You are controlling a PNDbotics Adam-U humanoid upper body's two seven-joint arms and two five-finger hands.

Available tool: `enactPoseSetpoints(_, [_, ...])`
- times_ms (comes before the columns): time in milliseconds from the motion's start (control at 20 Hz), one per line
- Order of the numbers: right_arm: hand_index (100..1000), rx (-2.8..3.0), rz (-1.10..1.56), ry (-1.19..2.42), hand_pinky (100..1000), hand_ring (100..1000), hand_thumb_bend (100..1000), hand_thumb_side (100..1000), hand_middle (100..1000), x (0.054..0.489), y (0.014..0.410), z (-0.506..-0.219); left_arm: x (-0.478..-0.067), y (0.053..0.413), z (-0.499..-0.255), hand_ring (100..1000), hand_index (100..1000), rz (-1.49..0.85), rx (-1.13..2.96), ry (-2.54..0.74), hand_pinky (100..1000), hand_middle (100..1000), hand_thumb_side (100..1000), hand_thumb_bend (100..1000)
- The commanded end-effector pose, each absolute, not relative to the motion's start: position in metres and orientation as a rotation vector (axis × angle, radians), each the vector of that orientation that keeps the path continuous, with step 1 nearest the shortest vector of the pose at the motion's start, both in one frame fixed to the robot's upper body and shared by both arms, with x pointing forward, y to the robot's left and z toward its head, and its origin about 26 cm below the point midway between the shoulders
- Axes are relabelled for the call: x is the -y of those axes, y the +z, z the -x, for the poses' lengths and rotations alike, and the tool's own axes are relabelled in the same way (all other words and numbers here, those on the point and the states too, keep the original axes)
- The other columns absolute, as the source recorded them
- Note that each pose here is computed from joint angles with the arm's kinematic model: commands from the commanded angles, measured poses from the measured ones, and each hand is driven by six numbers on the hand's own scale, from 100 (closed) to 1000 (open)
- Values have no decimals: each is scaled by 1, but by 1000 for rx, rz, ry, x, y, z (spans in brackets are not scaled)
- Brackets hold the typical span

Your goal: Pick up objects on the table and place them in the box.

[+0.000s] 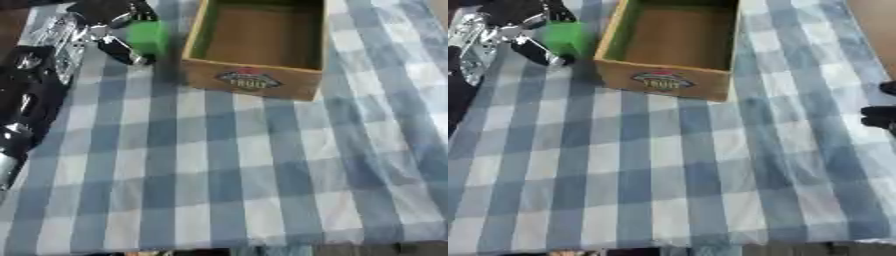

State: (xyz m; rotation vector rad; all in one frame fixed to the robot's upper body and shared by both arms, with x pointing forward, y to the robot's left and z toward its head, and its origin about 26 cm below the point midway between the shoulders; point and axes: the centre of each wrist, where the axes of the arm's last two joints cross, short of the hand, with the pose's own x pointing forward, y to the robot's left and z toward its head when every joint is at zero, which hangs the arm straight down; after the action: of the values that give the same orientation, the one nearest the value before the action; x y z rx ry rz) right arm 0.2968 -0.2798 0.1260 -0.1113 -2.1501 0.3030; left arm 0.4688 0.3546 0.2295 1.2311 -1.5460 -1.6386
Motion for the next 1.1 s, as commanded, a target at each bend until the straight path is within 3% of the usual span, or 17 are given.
enactPoseSetpoints(50, [847, 2171, 117, 311, 684, 686, 100, 674, 814, 281, 132, -297, -367, 250, -464, 557, 693, -1276, 1540, -1630, 692, 475, 268, 445])
enactPoseSetpoints(700, [848, 2167, 129, 312, 685, 686, 100, 674, 814, 284, 132, -296, -347, 298, -447, 550, 692, -1264, 1718, -1669, 693, 467, 229, 423])
enactPoseSetpoints(1100, [848, 2162, 133, 317, 685, 686, 100, 673, 814, 285, 131, -296, -310, 332, -431, 553, 696, -1201, 1918, -1736, 696, 466, 192, 411])
